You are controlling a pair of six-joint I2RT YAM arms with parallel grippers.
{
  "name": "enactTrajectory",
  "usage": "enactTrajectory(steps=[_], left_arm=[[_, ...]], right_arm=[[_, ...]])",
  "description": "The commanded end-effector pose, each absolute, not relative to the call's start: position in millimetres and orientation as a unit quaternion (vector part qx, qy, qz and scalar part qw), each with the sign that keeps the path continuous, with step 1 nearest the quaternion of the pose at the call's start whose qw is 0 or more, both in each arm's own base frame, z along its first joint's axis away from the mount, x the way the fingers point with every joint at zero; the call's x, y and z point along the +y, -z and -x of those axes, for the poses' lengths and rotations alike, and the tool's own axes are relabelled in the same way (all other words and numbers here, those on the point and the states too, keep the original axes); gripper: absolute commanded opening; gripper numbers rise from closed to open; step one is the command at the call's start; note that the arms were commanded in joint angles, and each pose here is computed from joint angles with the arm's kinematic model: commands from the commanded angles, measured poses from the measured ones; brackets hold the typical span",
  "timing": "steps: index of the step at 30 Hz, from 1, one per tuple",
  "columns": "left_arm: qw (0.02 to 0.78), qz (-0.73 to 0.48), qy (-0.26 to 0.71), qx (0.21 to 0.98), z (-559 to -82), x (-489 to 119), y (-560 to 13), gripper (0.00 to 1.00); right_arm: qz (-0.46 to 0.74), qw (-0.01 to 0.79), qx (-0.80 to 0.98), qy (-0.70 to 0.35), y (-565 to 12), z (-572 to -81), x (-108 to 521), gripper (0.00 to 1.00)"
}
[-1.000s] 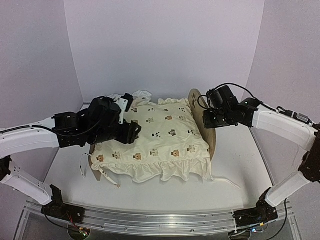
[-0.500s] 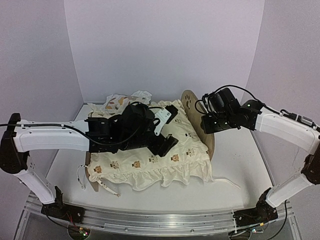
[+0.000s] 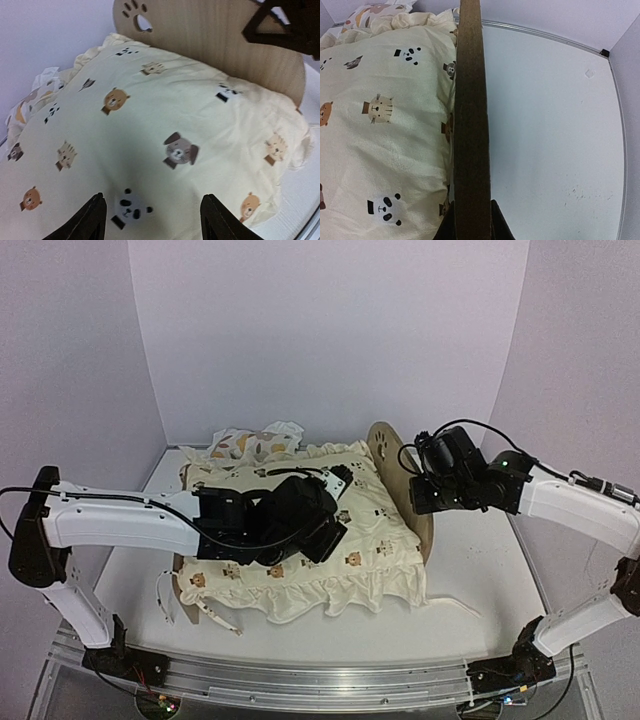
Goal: Set up the pet bed
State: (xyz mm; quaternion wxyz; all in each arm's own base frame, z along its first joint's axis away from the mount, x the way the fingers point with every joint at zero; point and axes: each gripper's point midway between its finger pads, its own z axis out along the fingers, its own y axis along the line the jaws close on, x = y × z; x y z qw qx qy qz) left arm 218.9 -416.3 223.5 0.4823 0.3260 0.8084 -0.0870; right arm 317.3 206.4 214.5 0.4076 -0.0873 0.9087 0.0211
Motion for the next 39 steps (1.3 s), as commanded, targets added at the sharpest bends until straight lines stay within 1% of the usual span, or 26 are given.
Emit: enactTrajectory(steps=[1,5,9,13,17,22,24,27,29,33,39], left_arm=[[0.513,-0.212,0.046,0.830,-228.9,-361.9,-247.4,0.65],[0.511,-0.162,0.004,0.844,-228.2,-320.2,-240.3,0.65],[0.512,-0.159,0.005,0.844,-225.2,-305.8,-241.4,0.65],[0.518,-0.187,0.028,0.834,-226.2,-318.8,-250.0,0.65],[0.527,-0.263,0.082,0.804,-220.6,-357.7,-262.3,0.65],[0.519,-0.390,0.166,0.743,-197.6,-417.2,-265.5,0.66],[0.516,-0.445,0.190,0.707,-186.4,-439.7,-262.7,0.66],[0.512,-0.490,0.206,0.675,-178.2,-465.6,-259.1,0.67],[0.513,-0.500,0.207,0.666,-179.2,-478.5,-259.3,0.67],[0.513,-0.508,0.211,0.659,-180.6,-493.5,-262.5,0.67],[0.517,-0.507,0.210,0.657,-182.3,-496.2,-266.2,0.67]], right_arm=[[0.016,0.441,0.892,0.095,-217.0,-307.4,159.3,0.00],[-0.027,0.471,0.868,0.157,-226.5,-304.4,134.8,0.00],[-0.062,0.496,0.844,0.195,-235.6,-298.7,111.3,0.00],[-0.085,0.510,0.828,0.214,-243.3,-298.6,103.2,0.00],[-0.076,0.492,0.842,0.206,-232.3,-305.6,116.6,0.00],[-0.036,0.468,0.868,0.163,-221.9,-309.7,138.5,0.01],[-0.009,0.459,0.877,0.138,-219.9,-309.1,149.2,0.05],[0.038,0.455,0.885,0.094,-221.7,-310.1,168.1,0.09],[0.066,0.451,0.888,0.066,-222.9,-311.5,181.3,0.08],[0.119,0.432,0.894,0.015,-218.9,-313.2,209.2,0.03],[0.153,0.415,0.896,-0.046,-218.6,-316.5,244.6,0.01]])
